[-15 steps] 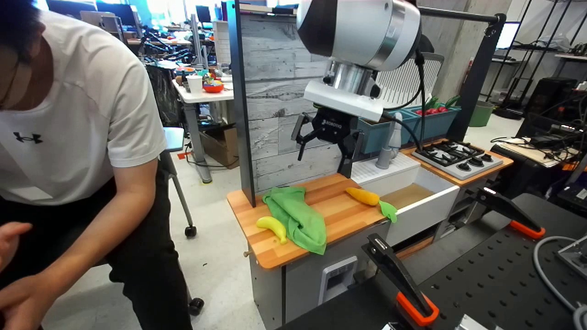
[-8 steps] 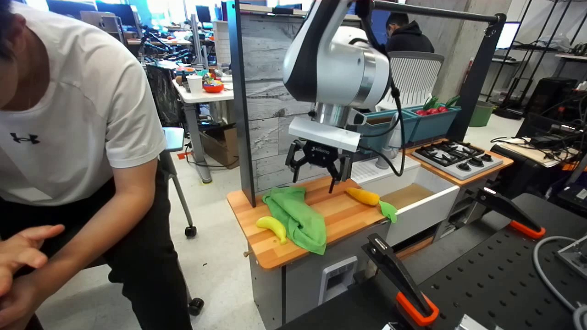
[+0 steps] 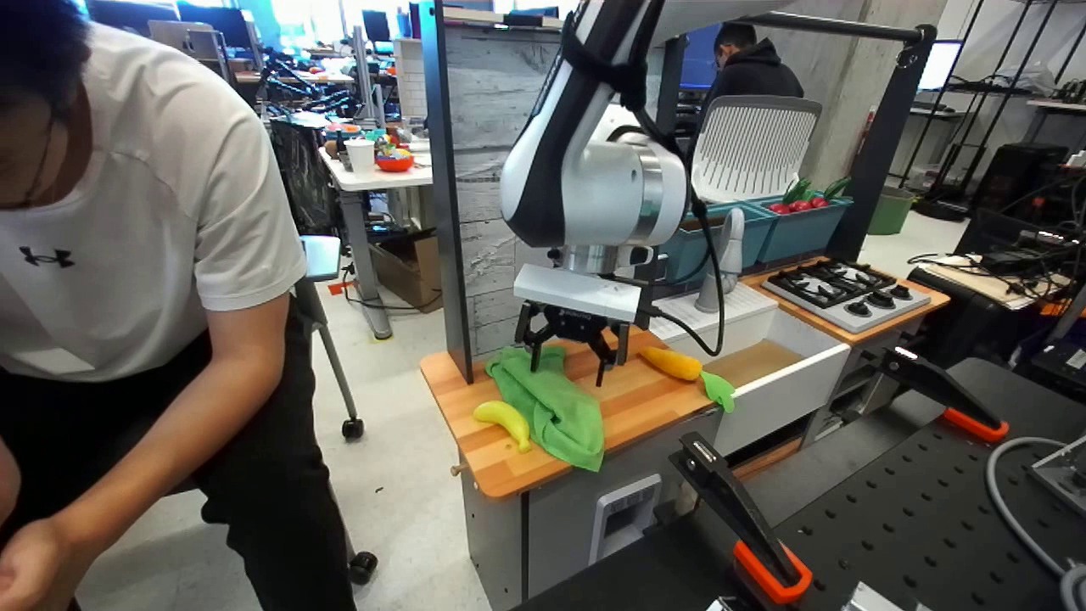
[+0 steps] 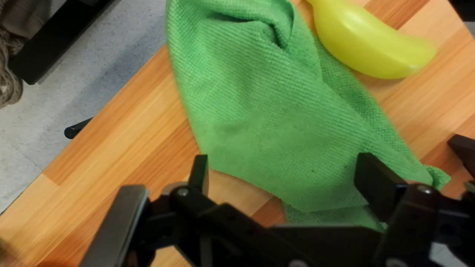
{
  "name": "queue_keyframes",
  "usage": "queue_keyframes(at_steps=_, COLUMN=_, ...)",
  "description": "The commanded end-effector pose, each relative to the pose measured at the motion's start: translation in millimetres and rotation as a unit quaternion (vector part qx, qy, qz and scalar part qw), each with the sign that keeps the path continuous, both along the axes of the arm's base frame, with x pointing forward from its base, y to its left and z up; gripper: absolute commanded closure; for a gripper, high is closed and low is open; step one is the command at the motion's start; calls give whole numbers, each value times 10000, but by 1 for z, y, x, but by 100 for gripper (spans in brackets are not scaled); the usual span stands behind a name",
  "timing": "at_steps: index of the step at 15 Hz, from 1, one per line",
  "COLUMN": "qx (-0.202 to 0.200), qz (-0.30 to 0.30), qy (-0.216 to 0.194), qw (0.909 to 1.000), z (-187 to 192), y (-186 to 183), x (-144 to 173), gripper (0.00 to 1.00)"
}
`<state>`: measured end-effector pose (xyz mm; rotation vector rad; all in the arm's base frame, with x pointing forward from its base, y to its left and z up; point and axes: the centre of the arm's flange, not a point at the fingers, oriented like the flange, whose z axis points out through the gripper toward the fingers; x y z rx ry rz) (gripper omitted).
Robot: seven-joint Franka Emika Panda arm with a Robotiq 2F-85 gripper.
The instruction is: Move the green cloth to the right
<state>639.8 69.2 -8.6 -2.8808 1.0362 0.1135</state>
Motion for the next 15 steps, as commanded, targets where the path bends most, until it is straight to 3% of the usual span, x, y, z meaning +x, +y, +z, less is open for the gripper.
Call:
queue_keyframes(at_steps=1, qx=-155, qz=57, qy=-83, qw=9998, z=-18, y=11, x=18, gripper=0)
queue_keyframes(at_steps=15, qx=-169, qz=-149, qy=-145, qw=9996, z=-44, y=17, x=34, gripper=0)
